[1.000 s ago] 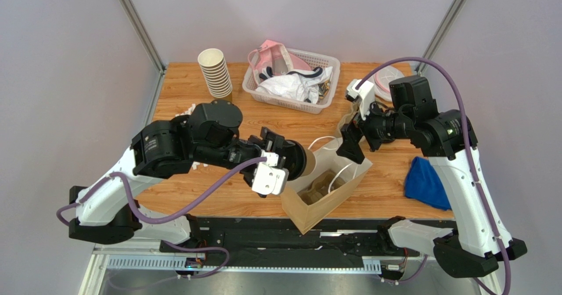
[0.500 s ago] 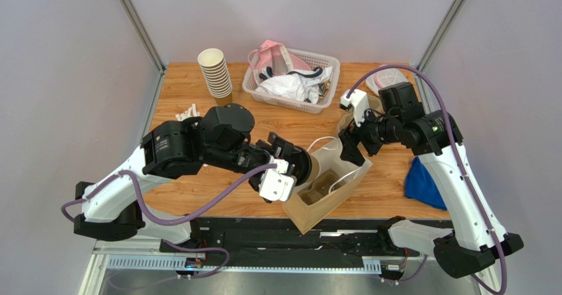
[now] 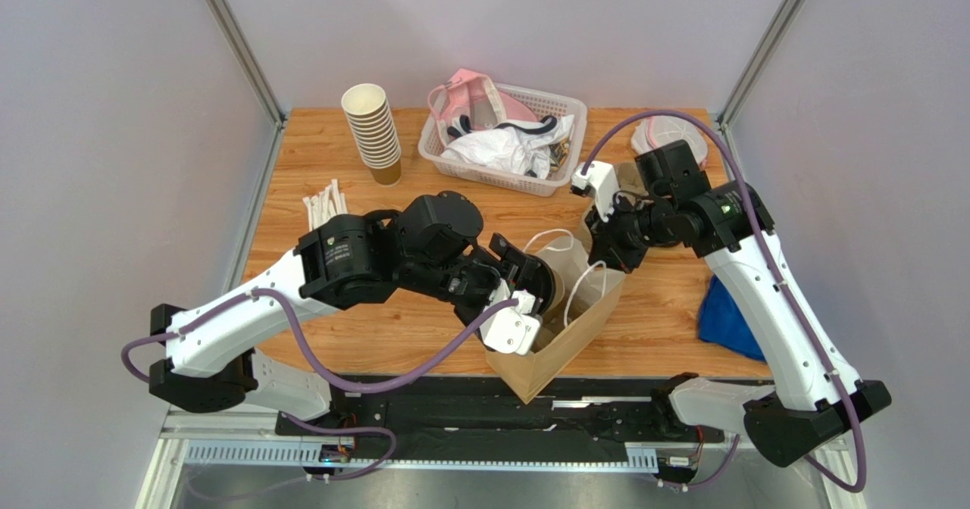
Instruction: Pack the takeout coffee
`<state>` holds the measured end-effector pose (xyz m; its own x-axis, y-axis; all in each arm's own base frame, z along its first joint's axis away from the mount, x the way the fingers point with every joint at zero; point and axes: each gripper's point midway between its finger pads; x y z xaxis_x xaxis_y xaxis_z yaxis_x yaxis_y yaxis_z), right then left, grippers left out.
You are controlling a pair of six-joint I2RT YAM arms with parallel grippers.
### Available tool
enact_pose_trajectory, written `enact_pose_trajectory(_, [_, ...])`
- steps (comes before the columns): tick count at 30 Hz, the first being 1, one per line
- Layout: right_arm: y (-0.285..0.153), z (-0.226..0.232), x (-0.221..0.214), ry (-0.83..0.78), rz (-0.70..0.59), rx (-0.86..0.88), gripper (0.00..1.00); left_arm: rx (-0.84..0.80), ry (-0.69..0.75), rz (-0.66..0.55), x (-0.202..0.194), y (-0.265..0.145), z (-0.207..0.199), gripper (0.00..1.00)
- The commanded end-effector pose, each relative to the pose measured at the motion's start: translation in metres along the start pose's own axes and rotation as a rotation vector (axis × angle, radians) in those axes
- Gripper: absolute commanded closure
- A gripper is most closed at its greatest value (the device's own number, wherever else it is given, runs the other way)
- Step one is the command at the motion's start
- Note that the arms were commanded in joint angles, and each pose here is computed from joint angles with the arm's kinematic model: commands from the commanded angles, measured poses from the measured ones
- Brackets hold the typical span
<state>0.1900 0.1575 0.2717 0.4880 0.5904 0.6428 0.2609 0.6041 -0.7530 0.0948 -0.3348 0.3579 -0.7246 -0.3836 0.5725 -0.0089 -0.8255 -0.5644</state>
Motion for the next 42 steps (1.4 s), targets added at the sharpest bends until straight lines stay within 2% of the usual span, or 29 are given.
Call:
enact_pose_trajectory(1, [-0.004, 0.012, 0.017, -0.094, -0.046, 0.057, 1.00, 0.036, 0.069, -0.041, 0.010, 0.008, 0.014, 0.77])
enact_pose_trajectory(8, [-0.008, 0.033, 0.020, -0.181, -0.069, 0.101, 1.00, 0.020, 0.087, 0.005, -0.009, 0.024, 0.005, 0.78])
enact_pose_trajectory(14, [-0.015, 0.048, 0.017, -0.192, -0.094, 0.120, 1.00, 0.008, 0.080, 0.037, -0.021, 0.033, -0.001, 0.78])
enact_pose_trajectory(19, [-0.021, 0.061, 0.008, -0.134, -0.116, 0.138, 1.00, -0.029, 0.046, 0.031, -0.027, 0.040, -0.016, 0.79])
enact_pose_trajectory(22, [-0.020, 0.068, -0.010, -0.087, -0.085, 0.156, 1.00, -0.060, 0.032, 0.015, -0.029, 0.040, -0.030, 0.79])
enact_pose_trajectory(25, [-0.019, 0.067, -0.024, -0.063, -0.062, 0.138, 0.96, -0.085, 0.047, -0.004, -0.029, 0.039, -0.040, 0.79])
enact_pose_trajectory(27, [-0.021, 0.064, -0.021, -0.052, -0.068, 0.114, 0.87, -0.102, 0.052, -0.019, -0.027, 0.040, -0.046, 0.79])
enact_pose_trajectory(28, [-0.020, 0.057, -0.019, -0.044, -0.062, 0.078, 0.66, -0.111, 0.064, -0.027, -0.024, 0.039, -0.049, 0.79])
enact_pose_trajectory(30, [-0.026, 0.050, -0.006, -0.050, -0.087, 0.039, 0.38, -0.126, 0.074, -0.034, -0.022, 0.039, -0.054, 0.80])
enact_pose_trajectory(31, [-0.028, 0.047, -0.001, -0.057, -0.092, 0.021, 0.21, -0.133, 0.080, -0.037, -0.021, 0.039, -0.056, 0.79])
enact_pose_trajectory(34, [-0.036, 0.039, 0.023, -0.147, -0.141, -0.009, 0.07, -0.141, 0.087, -0.043, -0.020, 0.037, -0.059, 0.80])
enact_pose_trajectory(39, [-0.033, 0.036, 0.050, -0.317, -0.200, 0.020, 0.01, -0.157, 0.100, -0.043, -0.022, 0.037, -0.063, 0.80])
enact_pose_trajectory(42, [-0.021, 0.039, 0.058, -0.365, -0.214, 0.065, 0.00, -0.159, 0.105, -0.040, -0.022, 0.037, -0.063, 0.80])
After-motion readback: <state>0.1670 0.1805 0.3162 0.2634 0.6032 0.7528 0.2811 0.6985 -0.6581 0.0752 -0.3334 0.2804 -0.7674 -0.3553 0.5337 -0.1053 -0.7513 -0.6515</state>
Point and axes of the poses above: each gripper's point midway between its finger pads, its own y axis out along the fingers, its own z axis along the line the jaws close on, x = y × z, and after that the axes turned 2 degrees about y, right-handed
